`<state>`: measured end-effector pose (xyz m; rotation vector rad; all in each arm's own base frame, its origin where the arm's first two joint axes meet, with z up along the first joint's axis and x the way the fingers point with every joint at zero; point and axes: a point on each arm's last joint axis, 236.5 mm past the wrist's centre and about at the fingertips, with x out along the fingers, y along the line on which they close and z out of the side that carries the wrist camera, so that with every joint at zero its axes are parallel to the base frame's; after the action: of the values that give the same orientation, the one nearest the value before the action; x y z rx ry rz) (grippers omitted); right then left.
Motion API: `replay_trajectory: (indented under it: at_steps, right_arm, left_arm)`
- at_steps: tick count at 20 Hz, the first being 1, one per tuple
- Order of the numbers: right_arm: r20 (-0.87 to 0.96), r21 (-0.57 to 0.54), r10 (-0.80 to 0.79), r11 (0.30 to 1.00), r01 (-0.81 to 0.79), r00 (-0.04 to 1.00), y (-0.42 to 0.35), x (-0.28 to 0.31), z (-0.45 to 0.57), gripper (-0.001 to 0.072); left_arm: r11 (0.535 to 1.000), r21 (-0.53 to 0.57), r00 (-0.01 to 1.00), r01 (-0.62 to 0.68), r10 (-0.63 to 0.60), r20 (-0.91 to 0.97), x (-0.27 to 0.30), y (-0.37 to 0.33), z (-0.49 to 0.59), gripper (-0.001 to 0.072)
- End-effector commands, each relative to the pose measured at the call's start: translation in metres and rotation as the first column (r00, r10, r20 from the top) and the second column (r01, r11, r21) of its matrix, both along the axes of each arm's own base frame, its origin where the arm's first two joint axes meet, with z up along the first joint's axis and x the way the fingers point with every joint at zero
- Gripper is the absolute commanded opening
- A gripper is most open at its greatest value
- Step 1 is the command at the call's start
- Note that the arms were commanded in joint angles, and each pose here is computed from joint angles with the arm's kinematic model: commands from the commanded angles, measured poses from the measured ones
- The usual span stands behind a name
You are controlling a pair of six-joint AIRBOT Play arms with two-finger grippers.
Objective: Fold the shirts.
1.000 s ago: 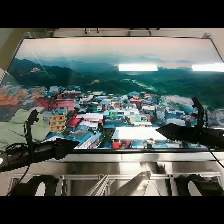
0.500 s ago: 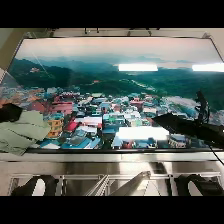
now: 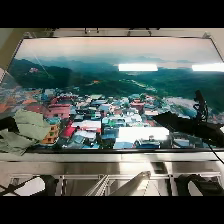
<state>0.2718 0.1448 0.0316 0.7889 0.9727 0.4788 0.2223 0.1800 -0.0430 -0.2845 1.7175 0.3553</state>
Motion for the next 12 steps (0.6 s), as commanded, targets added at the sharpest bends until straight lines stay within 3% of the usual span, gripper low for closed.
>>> replay_trajectory:
  at_steps: [1, 2, 3, 4, 6, 7, 8, 9, 10, 12]
  right_arm:
    - [0.024, -0.015, -0.040, 0.999, 0.041, 0.999, -0.007, 0.010, 0.000, 0.0483]
    - [0.028, -0.017, -0.047, 0.999, 0.047, 0.999, -0.008, 0.011, 0.000, 0.0482]
    - [0.029, -0.018, -0.049, 0.999, 0.050, 0.998, -0.008, 0.012, 0.000, 0.0482]
    - [0.029, -0.018, -0.049, 0.999, 0.050, 0.998, -0.008, 0.012, 0.001, 0.0481]
    - [0.029, -0.018, -0.049, 0.999, 0.049, 0.998, -0.008, 0.012, 0.001, 0.0480]
    - [0.029, -0.018, -0.049, 0.999, 0.050, 0.998, -0.008, 0.012, 0.001, 0.0479]
    - [0.029, -0.018, -0.049, 0.999, 0.050, 0.998, -0.008, 0.012, 0.000, 0.0429]
    - [0.029, -0.018, -0.049, 0.999, 0.050, 0.998, -0.008, 0.012, 0.000, 0.0277]
    - [0.032, -0.020, -0.051, 0.998, 0.052, 0.998, -0.009, 0.012, 0.001, 0.0220]
    - [0.050, -0.032, -0.065, 0.997, 0.067, 0.997, -0.013, 0.017, 0.001, 0.0234]
  left_arm:
    - [0.998, -0.066, 0.993, -0.012, 0.005, -0.119, -0.019, 0.000, -0.017, 0.0694]
    - [0.998, -0.068, 0.995, -0.007, 0.000, -0.097, -0.013, -0.002, -0.018, 0.0528]
    - [0.998, -0.067, 0.997, 0.011, -0.016, -0.079, -0.008, -0.003, -0.019, 0.0100]
    - [0.997, -0.074, 0.998, 0.028, -0.033, -0.061, -0.001, -0.008, -0.020, 0.0026]
    - [0.978, -0.189, 0.995, 0.091, -0.085, 0.043, 0.030, -0.044, -0.011, 0.0026]
    - [0.947, -0.287, 0.982, 0.143, -0.099, 0.162, 0.060, -0.078, 0.006, 0.0026]
    - [0.890, -0.388, 0.944, 0.237, -0.117, 0.308, 0.092, -0.119, 0.034, 0.0026]
    - [0.797, -0.474, 0.872, 0.374, -0.128, 0.473, 0.121, -0.170, 0.078, 0.0026]
    - [0.687, -0.512, 0.778, 0.516, -0.125, 0.616, 0.138, -0.218, 0.127, 0.0026]
    - [0.434, -0.457, 0.536, 0.776, -0.073, 0.841, 0.144, -0.309, 0.233, 0.0026]
